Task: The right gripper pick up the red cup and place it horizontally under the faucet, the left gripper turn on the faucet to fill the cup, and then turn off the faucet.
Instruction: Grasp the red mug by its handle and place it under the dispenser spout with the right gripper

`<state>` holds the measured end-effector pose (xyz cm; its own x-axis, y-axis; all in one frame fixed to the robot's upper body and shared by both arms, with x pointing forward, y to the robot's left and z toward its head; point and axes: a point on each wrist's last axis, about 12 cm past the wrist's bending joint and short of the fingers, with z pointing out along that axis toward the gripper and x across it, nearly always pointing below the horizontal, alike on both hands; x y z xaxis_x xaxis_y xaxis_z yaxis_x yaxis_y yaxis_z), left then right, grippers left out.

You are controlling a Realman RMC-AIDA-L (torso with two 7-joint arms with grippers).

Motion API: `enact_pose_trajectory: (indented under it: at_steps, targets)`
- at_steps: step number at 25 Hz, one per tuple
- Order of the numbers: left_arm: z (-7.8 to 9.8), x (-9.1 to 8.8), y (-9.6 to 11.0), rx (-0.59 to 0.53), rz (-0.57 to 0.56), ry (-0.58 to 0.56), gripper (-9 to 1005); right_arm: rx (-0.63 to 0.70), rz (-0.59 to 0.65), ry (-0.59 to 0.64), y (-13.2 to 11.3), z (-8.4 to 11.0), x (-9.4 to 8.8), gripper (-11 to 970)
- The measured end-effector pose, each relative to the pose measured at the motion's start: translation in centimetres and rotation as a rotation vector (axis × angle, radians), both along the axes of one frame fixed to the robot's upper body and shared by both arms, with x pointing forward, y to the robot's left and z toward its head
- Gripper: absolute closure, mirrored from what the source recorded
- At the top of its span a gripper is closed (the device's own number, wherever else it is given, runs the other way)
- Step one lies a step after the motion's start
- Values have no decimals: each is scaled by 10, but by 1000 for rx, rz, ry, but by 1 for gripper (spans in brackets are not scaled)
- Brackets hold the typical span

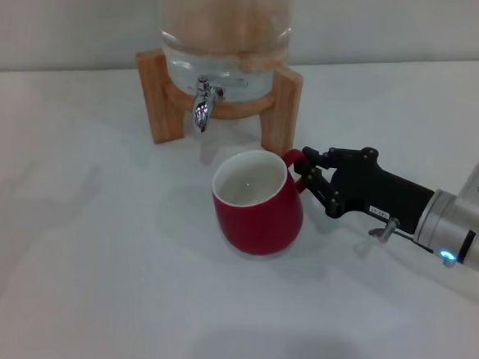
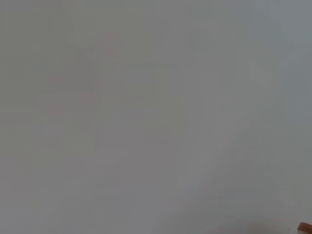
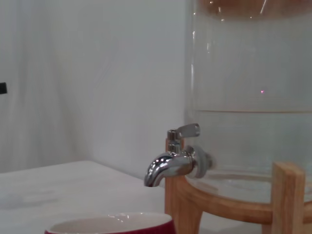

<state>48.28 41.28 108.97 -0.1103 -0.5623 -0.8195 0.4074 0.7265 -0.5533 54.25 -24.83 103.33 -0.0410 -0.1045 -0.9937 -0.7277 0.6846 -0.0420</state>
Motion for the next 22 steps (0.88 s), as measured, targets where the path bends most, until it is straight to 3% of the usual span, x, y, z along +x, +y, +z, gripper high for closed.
enact_pose_trajectory:
  at_steps: [22]
  targets:
    - [1,1,0,3,-4,-3,151,-26,-62,-1,26,-1,17,820]
